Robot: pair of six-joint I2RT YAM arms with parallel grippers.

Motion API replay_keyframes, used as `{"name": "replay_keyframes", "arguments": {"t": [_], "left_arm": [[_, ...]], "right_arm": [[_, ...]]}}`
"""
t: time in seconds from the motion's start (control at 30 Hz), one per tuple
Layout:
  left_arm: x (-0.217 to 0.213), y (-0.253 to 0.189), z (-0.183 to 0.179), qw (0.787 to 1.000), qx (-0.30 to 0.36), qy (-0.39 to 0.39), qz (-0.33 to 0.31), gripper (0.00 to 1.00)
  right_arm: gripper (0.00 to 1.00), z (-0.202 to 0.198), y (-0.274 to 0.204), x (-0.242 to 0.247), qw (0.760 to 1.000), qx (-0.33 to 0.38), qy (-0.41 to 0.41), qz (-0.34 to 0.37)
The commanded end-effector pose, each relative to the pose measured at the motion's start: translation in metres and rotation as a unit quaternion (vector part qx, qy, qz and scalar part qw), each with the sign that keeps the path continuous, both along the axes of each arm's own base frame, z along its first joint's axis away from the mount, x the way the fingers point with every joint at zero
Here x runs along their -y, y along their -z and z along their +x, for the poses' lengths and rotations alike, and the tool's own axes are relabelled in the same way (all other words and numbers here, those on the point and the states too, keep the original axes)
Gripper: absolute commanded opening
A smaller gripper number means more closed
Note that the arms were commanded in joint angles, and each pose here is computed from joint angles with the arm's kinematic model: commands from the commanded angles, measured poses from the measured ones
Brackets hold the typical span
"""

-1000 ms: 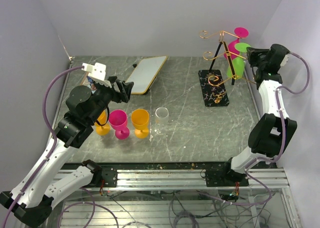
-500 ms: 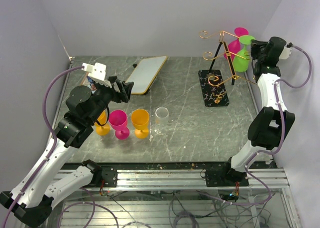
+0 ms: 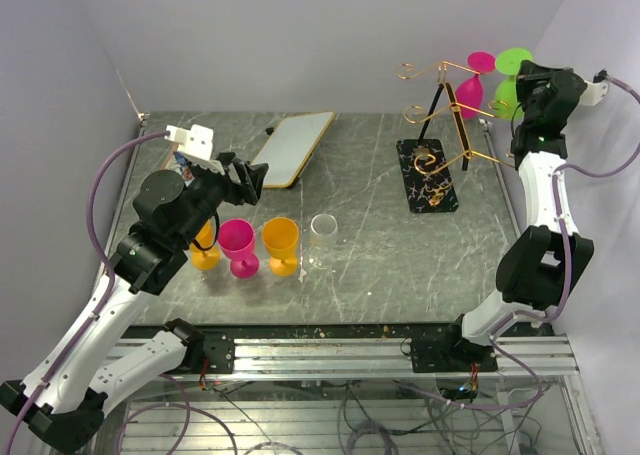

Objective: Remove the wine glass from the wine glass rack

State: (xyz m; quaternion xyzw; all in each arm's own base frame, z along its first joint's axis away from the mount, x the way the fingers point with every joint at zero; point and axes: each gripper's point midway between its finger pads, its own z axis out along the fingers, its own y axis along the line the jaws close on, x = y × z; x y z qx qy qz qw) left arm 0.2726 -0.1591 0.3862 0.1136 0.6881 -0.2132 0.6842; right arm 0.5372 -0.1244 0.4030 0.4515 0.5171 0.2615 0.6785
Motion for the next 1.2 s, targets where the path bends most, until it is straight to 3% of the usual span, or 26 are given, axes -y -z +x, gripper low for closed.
{"name": "replay_keyframes", "arguments": {"t": [0.0,0.27,0.47,0.67,0.8,1.0,1.07,1.17], "left_arm": [[0.005,-0.008,0.000,1.000,0.011,0.008,-0.014,0.82],[0.007,-0.005,0.001,1.000,0.008,0.012,-0.013,0.82],[0.009,-0.003,0.002,1.000,0.006,0.015,-0.012,0.82],[0.011,0.001,0.005,1.000,0.000,0.016,-0.008,0.82],[0.015,0.008,0.009,1.000,-0.009,0.018,-0.005,0.82],[0.025,0.019,0.018,0.999,-0.029,0.033,-0.006,0.82],[0.030,0.022,0.020,0.998,-0.038,0.040,-0.012,0.92],[0.036,0.022,0.022,0.997,-0.051,0.047,-0.035,0.95]], "right_arm": [[0.00,-0.023,-0.053,-0.007,0.997,0.058,0.004,-0.052],[0.00,-0.044,-0.070,-0.006,0.995,0.075,0.007,-0.067],[0.00,-0.070,-0.115,-0.040,0.978,0.129,-0.054,-0.157],[0.00,-0.110,-0.144,-0.100,0.933,0.196,-0.171,-0.248],[0.00,-0.140,-0.144,-0.146,0.902,0.231,-0.255,-0.260],[0.00,-0.179,-0.134,-0.231,0.855,0.260,-0.381,-0.239],[0.00,-0.193,-0.131,-0.250,0.843,0.263,-0.417,-0.218],[0.00,-0.215,-0.125,-0.271,0.823,0.280,-0.469,-0.157]]}}
